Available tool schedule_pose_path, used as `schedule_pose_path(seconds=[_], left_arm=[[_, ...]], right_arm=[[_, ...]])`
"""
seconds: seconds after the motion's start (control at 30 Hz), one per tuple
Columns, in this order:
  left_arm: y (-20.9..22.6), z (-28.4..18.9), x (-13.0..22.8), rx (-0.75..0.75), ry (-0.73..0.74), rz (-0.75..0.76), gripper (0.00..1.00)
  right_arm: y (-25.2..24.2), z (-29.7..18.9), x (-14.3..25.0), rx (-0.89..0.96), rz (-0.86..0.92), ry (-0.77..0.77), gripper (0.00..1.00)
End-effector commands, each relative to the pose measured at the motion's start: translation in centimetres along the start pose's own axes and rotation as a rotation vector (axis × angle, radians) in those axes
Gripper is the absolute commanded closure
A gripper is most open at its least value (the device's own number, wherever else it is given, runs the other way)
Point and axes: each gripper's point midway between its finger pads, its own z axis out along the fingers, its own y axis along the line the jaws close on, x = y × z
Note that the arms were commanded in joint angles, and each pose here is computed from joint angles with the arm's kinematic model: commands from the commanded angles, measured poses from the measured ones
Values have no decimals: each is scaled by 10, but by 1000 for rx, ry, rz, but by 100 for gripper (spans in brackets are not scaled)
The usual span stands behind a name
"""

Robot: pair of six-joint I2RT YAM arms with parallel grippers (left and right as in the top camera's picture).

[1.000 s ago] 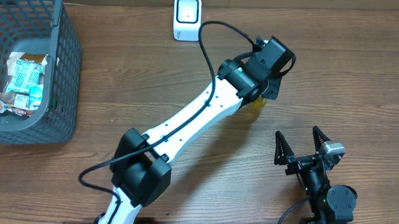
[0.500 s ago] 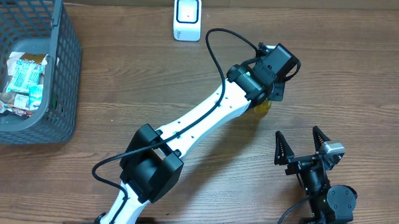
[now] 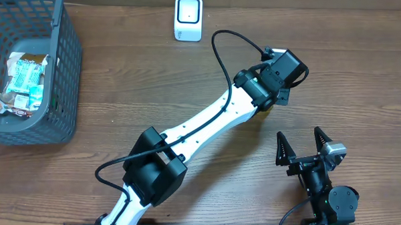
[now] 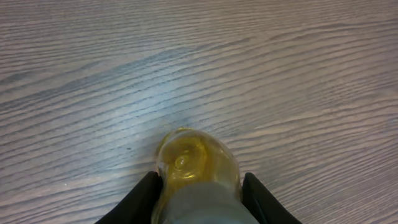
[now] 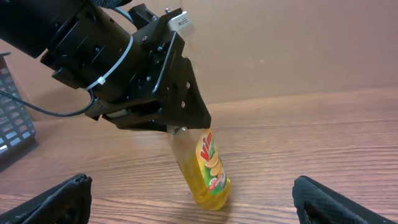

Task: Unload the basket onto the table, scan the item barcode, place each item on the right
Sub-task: 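Hold the yellow bottle in front of the white scanner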

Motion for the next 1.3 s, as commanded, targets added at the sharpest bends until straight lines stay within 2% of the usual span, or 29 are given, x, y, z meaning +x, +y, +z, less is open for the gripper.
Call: schedule_pose_path(seconds=[0.0, 0.3, 0.9, 1.0, 1.07, 1.2, 1.27], left_arm=[[0, 5, 4, -24, -11, 2, 76], [0, 9, 16, -36, 11, -32, 78], [1, 12, 21, -37, 27, -33, 66], [3, 13, 23, -41, 32, -32, 57], [4, 14, 24, -44, 34, -31, 46], [3, 14, 25, -39, 39, -31, 32], [1, 14, 27, -27, 48, -32, 21]], right_arm=[[-1, 0, 1, 3, -1, -6, 0], [-1, 0, 1, 3, -1, -6, 0], [-1, 0, 1, 3, -1, -6, 0], [-1, 0, 1, 3, -1, -6, 0], [-1, 0, 1, 3, -1, -6, 0], [-1, 0, 1, 3, -1, -6, 0], [-1, 0, 1, 3, -1, -6, 0]])
